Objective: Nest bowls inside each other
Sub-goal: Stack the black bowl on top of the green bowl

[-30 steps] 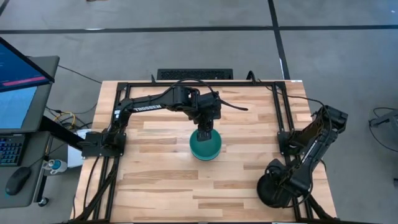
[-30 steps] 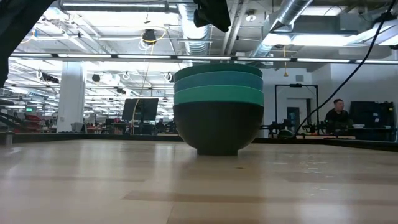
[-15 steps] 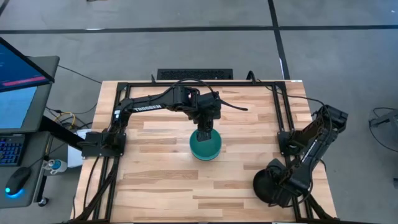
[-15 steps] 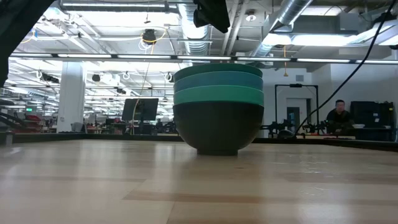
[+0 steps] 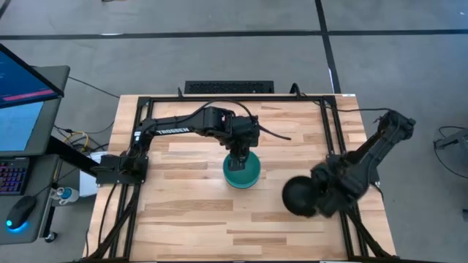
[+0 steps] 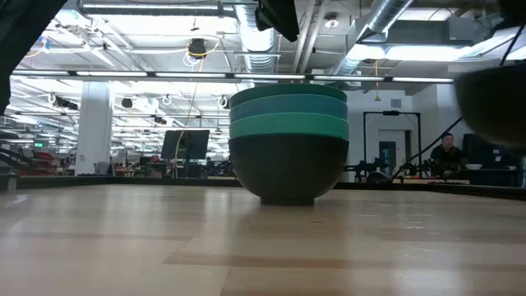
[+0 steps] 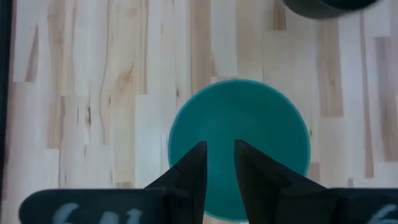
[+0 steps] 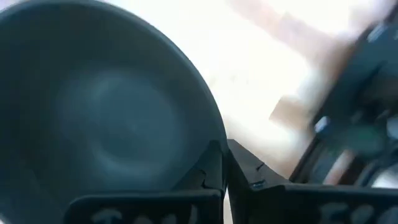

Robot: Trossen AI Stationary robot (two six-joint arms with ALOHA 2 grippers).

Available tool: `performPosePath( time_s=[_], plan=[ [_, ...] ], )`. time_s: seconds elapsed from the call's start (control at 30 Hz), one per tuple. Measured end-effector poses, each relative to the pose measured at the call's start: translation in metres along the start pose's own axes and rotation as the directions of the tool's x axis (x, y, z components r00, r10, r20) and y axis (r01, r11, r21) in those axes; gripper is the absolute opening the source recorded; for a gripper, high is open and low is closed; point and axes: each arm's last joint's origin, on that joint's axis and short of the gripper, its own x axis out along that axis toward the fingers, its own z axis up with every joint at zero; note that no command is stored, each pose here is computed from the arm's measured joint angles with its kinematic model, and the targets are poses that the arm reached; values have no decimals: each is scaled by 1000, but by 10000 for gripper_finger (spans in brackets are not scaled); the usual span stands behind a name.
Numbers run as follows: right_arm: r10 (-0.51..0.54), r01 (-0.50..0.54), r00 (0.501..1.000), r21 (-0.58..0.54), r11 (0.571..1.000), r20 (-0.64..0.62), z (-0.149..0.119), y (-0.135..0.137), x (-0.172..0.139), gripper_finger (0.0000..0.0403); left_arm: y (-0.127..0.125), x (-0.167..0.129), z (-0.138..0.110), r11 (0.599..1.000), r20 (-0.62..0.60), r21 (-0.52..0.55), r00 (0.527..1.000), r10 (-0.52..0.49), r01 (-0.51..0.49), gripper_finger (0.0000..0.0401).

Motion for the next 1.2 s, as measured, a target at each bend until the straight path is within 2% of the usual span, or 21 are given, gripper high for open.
performPosePath(
  time_s=[0.27, 0.37, 0.47, 0.6, 0.73, 0.87, 0.97, 1.13, 1.2],
  plan=[
    [71, -67, 992, -41, 997, 106, 65, 8, -28, 22, -2, -3, -7, 999, -61, 31, 997, 38, -36, 71],
    [84, -75, 987, -63, 995, 140, 86, 12, -33, 19, -1, -15, -11, 997, -69, 34, 995, 66, -63, 68],
    [142, -130, 976, -77, 988, 168, 105, 15, -39, 19, -1, -34, -14, 997, -21, 39, 997, 69, -68, 57],
    [187, -175, 961, -76, 982, 203, 125, 18, -40, 25, 3, -59, -20, 995, 23, 33, 995, 96, -97, 35],
    [235, -224, 941, -72, 972, 242, 141, 21, -40, 20, 10, -71, -32, 994, 29, 19, 994, 106, -106, 16],
    [284, -277, 916, -63, 959, 283, 154, 24, -41, 20, 14, -66, -51, 994, 30, -9, 994, 110, -110, 5],
    [301, -299, 906, -53, 953, 298, 161, 26, -39, 24, 13, -60, -71, 995, 95, -41, 991, 96, -92, 2],
    [275, -257, 927, -102, 961, 255, 177, 46, -30, 20, 10, -58, -117, 985, 201, -156, 974, 104, -73, 2],
    [257, -233, 935, -125, 965, 245, 184, 55, -29, 20, 10, -61, -138, 975, 200, -208, 973, 117, -75, 2]
  ],
)
